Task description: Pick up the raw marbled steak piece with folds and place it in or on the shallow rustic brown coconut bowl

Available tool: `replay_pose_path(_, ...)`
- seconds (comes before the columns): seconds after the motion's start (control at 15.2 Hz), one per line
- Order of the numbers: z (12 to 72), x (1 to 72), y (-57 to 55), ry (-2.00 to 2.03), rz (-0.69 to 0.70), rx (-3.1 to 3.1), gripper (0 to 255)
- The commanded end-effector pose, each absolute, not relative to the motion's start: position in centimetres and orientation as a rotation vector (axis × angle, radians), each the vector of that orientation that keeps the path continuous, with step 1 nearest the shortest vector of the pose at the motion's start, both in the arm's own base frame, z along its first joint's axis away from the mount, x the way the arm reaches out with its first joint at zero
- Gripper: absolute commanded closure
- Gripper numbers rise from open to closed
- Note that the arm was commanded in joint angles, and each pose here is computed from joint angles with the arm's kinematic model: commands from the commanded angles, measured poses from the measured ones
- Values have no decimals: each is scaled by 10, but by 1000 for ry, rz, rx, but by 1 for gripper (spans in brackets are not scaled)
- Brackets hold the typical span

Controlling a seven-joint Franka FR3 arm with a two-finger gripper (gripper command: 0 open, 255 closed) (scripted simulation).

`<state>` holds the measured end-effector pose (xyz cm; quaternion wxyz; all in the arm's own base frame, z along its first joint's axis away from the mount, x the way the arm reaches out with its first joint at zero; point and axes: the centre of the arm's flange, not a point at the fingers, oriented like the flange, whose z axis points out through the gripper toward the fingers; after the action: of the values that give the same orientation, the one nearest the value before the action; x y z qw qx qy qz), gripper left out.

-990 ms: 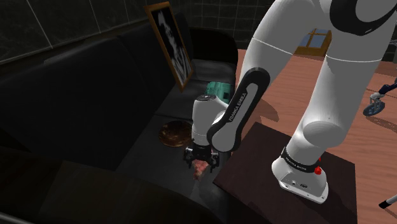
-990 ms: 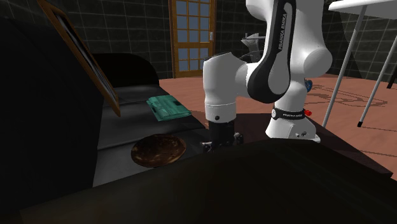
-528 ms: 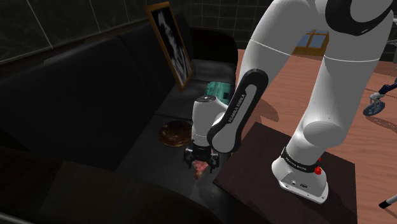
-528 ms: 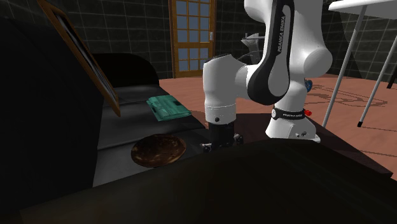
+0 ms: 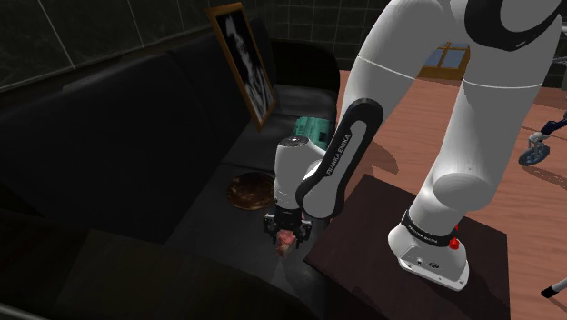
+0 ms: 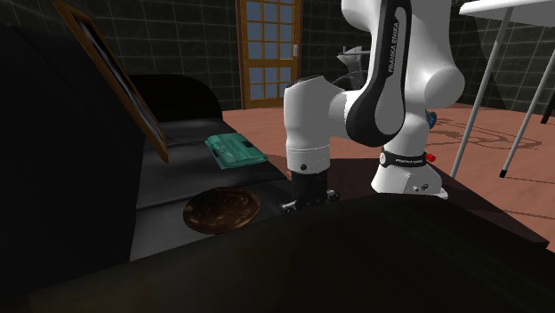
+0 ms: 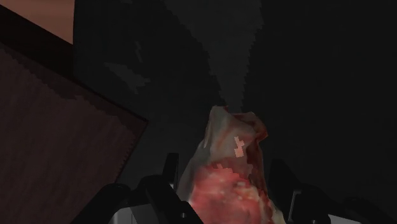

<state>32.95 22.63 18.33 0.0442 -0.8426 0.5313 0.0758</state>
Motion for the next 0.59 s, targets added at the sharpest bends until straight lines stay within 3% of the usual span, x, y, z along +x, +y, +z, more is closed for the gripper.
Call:
replay_pose_path(0.0,183,330,226,1625,232,-2575,255)
replay_pose_path(0.53,220,330,226,1625,232,-2575,255)
